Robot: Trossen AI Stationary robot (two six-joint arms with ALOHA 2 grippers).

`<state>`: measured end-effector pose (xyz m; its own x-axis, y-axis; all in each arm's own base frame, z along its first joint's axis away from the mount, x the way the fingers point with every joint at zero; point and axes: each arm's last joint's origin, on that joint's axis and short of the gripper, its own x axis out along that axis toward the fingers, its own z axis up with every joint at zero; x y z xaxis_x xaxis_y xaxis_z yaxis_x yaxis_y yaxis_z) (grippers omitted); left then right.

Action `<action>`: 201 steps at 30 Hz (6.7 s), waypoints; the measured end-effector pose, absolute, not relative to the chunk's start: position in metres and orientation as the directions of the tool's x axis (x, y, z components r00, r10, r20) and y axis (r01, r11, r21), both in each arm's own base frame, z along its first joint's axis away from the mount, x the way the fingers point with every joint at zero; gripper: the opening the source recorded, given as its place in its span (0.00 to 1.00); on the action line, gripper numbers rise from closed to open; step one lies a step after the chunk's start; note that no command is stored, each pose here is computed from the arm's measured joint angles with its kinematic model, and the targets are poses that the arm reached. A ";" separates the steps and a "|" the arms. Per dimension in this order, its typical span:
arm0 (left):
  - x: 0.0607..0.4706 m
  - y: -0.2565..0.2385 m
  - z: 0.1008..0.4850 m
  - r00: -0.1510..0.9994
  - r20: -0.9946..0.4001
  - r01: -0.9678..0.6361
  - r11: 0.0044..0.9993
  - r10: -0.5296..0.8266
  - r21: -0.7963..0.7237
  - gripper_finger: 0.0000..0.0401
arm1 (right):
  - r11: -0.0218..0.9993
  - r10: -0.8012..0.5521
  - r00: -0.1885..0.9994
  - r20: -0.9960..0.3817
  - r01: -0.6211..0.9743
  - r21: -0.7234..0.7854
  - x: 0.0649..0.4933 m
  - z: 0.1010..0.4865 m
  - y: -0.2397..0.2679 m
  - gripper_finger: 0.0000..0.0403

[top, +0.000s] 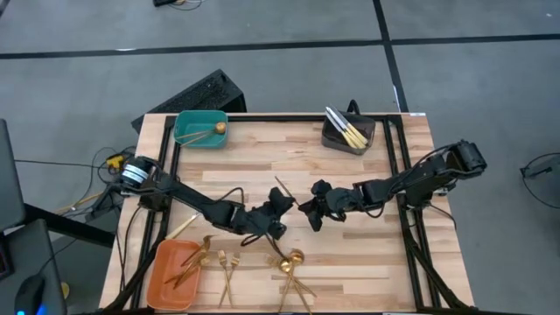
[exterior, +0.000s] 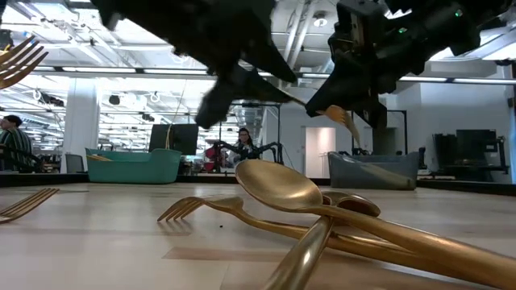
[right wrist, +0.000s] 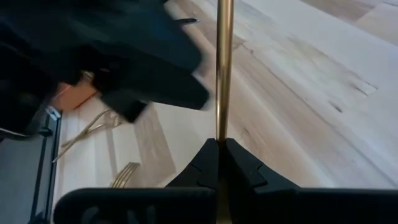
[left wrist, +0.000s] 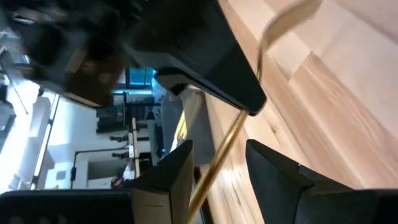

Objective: Sort silverware by color (type)
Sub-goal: Put the fork into the orange bin, then put the knife into the black bin

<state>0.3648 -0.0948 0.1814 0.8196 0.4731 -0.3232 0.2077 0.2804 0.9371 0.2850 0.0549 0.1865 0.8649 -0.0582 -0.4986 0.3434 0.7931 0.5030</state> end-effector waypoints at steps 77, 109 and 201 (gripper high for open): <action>0.076 -0.237 0.193 0.669 -0.722 -0.503 0.823 0.178 -0.264 0.17 | 0.892 -0.255 0.900 -0.354 0.360 0.273 0.234 0.231 0.103 0.51; 0.114 -0.084 0.215 0.289 -0.911 -0.681 0.732 0.293 0.019 0.28 | 0.880 -0.253 0.747 -0.615 0.441 0.174 0.231 0.190 0.107 0.51; 0.249 0.001 0.277 0.584 -0.560 -0.649 0.753 0.587 0.113 0.00 | 0.924 -0.311 0.876 -0.368 0.370 0.101 0.268 0.226 0.045 0.51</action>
